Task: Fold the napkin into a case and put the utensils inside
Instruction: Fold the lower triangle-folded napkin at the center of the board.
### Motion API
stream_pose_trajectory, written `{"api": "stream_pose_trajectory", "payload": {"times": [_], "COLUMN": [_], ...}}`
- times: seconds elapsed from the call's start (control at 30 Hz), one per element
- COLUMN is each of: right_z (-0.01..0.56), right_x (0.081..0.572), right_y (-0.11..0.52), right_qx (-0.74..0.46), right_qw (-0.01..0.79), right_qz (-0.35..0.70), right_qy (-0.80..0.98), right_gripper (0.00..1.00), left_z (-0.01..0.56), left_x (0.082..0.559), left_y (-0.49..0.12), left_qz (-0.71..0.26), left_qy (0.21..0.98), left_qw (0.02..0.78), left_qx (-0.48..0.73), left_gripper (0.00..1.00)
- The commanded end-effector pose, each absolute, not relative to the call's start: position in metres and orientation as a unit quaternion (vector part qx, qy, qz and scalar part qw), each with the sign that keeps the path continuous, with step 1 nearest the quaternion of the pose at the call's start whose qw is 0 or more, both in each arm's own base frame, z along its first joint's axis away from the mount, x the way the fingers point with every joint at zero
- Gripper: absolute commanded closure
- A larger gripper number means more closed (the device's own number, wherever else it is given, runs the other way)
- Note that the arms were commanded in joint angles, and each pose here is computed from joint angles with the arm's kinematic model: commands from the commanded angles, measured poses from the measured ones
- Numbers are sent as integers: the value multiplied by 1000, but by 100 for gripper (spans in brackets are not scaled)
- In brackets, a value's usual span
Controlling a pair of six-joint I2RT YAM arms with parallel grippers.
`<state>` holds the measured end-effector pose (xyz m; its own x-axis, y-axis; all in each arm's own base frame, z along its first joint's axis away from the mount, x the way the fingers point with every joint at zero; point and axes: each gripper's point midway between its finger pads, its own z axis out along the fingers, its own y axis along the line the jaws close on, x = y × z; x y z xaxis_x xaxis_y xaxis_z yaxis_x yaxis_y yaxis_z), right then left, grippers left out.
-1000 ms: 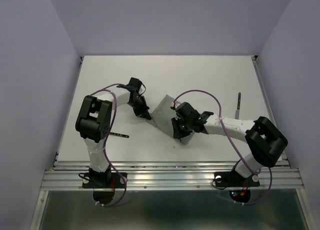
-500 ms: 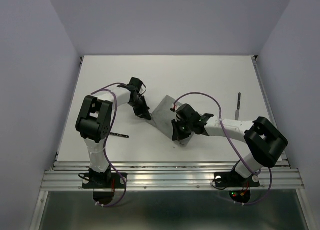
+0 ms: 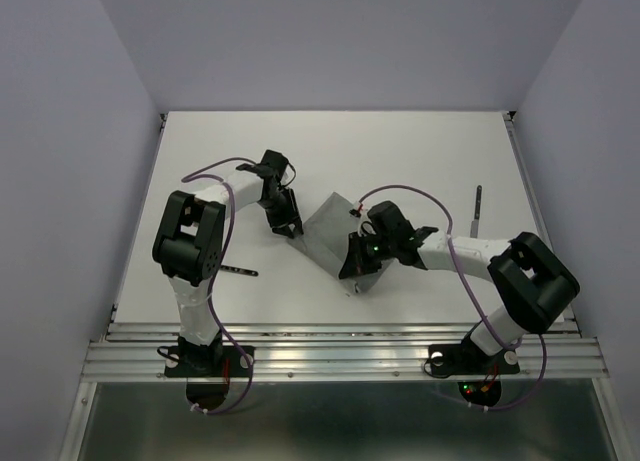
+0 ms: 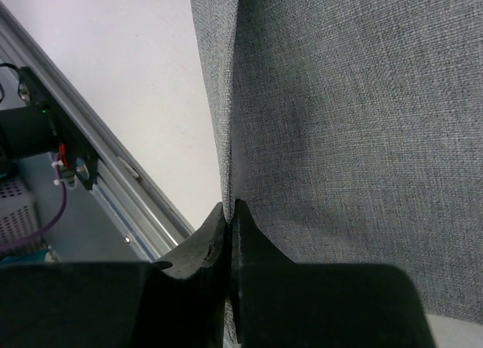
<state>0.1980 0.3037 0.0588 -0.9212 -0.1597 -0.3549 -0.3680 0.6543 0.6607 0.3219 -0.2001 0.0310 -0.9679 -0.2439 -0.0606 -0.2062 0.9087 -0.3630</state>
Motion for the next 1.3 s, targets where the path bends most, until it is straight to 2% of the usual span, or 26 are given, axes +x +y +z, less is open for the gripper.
{"api": "stream_pose_trajectory", "payload": {"times": [0.0,0.3,0.77,1.27], "right_z": [74,74,90,85], "right_x": [198,199,214,206], "right_y": [316,318,311,300], "right_qx": [-132,-91,-51,0], "right_qw": [136,135,170,143], "right_qz": [439,464,487,535], "right_qy": [878,871,855,833], "right_gripper": [99,99,99,99], "left_z": [61,92,106,116], "left_x": [338,349,349,353], "left_y": [-193,-186,-186,-176], "left_qz": [-170,-157,-163,-158], "left_qy": [975,973,971,969], "left_qw": [101,144,157,167], "left_qx": [-98,-85,-73,-86], "left_gripper": [55,45,45,45]}}
